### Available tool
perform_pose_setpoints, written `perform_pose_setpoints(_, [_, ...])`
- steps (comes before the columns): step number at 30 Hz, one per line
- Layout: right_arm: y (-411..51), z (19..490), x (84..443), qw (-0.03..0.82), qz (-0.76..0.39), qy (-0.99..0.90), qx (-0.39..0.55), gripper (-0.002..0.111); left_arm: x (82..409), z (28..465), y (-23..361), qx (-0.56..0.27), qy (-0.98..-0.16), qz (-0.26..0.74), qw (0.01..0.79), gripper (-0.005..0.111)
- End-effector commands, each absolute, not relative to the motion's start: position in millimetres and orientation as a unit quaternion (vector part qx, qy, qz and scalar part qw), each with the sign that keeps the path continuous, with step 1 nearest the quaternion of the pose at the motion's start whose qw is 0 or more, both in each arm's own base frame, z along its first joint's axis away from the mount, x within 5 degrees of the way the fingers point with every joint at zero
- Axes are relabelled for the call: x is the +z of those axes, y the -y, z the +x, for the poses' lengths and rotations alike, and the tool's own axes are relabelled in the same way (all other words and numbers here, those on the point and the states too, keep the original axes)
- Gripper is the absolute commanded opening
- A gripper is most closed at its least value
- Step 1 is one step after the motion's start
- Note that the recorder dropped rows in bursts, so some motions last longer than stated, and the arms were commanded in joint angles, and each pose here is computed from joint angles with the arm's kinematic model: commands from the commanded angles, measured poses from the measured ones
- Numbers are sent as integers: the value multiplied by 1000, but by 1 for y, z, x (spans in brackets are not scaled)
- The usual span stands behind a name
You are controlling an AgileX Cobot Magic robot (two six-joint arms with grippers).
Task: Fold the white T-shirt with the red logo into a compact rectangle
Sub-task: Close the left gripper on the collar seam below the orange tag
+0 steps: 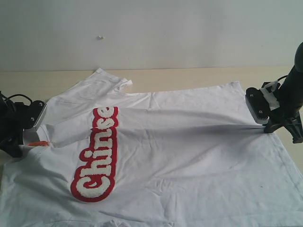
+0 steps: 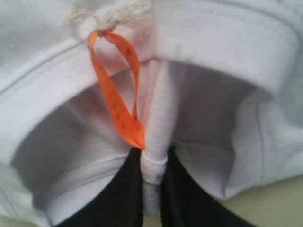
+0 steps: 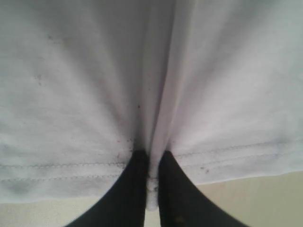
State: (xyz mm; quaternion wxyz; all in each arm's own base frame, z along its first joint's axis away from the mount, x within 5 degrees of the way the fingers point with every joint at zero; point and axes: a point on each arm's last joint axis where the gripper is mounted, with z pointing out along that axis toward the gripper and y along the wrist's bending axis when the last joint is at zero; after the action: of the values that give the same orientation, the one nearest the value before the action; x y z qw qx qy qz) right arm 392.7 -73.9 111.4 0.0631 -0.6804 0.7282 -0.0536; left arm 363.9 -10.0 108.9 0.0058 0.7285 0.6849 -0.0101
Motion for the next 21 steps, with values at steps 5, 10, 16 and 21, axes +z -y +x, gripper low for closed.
perform_pose_setpoints(5, [75, 391, 115, 62, -682, -727, -56, 0, 93, 356, 5, -21, -672, 739, -32, 0])
perform_pose_setpoints(10, [75, 391, 115, 62, -682, -727, -56, 0, 93, 356, 5, -21, -678, 734, -32, 0])
perform_pose_setpoints(16, [75, 391, 115, 62, -682, -727, -56, 0, 93, 356, 6, -22, -680, 732, -29, 0])
perform_pose_setpoints(21, [75, 391, 115, 62, -682, -727, -56, 0, 93, 356, 6, -21, -680, 732, -29, 0])
